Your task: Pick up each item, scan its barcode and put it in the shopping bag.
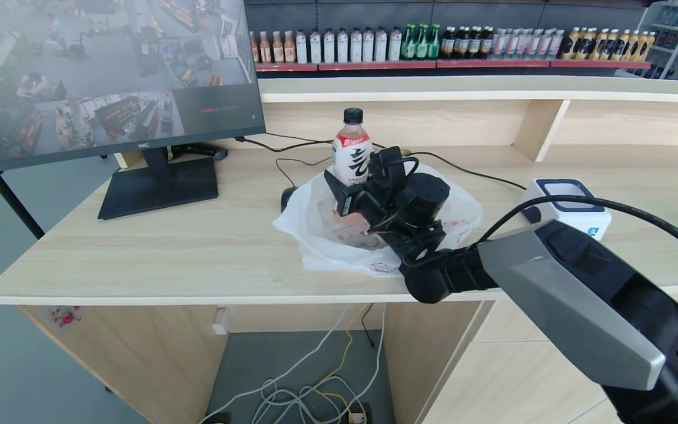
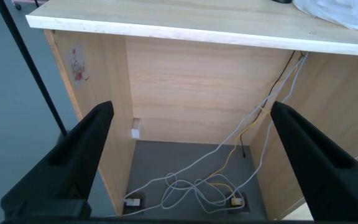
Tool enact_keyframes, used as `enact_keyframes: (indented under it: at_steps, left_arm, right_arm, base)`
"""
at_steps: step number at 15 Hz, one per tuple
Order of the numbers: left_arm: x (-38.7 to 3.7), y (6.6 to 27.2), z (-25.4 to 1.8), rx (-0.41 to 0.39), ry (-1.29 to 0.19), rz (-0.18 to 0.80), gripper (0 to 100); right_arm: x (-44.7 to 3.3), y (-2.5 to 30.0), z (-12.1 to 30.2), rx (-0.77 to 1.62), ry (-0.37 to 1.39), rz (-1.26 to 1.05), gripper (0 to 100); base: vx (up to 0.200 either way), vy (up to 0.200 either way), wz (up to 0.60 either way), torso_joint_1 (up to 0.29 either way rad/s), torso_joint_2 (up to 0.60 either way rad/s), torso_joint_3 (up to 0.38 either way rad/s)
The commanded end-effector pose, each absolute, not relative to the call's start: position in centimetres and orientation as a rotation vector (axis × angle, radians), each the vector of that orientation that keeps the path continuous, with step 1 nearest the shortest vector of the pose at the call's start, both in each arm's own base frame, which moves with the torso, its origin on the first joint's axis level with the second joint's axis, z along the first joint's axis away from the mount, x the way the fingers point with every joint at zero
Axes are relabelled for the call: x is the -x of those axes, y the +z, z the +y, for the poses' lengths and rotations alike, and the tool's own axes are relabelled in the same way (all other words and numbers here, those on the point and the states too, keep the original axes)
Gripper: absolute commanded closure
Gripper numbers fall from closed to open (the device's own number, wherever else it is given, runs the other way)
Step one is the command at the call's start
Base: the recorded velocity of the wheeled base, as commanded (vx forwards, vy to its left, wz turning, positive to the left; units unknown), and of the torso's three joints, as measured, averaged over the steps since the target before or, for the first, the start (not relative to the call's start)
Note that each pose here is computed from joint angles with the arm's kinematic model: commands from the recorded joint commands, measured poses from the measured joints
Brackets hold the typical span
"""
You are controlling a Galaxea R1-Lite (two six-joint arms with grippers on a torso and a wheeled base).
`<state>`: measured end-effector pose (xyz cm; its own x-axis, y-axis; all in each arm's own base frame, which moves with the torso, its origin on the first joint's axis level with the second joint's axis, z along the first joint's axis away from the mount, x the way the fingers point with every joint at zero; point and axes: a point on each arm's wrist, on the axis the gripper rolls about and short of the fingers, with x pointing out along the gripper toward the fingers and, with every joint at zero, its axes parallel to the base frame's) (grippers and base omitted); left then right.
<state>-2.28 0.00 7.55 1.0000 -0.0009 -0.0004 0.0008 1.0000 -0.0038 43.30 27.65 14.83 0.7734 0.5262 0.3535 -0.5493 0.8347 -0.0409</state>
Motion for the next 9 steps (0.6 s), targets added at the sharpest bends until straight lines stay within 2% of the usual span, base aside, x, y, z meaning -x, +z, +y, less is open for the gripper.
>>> enact_keyframes:
  at_steps: [1, 5, 6, 9]
  left_arm:
    - [2.28, 7.55, 0.00, 0.003, -0.002, 0.000, 0]
    - [2.28, 7.55, 0.00, 0.003, -0.002, 0.000, 0]
    - [2.28, 7.55, 0.00, 0.003, 0.000, 0.000, 0]
    - [2.28, 7.55, 0.00, 0.003, -0.002, 0.000, 0]
  right_arm:
    - [-43.41, 14.37, 27.75, -0.063, 0.584, -0.355, 100]
    - [-43.49, 14.93, 27.49, -0.067, 0.567, -0.365, 100]
    - [-43.46, 14.98, 27.47, -0.066, 0.565, -0.366, 0]
    - [-43.32, 14.94, 27.61, -0.100, 0.556, -0.390, 0]
  base:
    - [0.000, 0.000, 0.00, 0.000, 0.00, 0.000]
    - [0.000, 0.000, 0.00, 0.000, 0.00, 0.000]
    - [0.000, 0.000, 0.00, 0.000, 0.00, 0.000]
    - [0.000, 0.000, 0.00, 0.000, 0.00, 0.000]
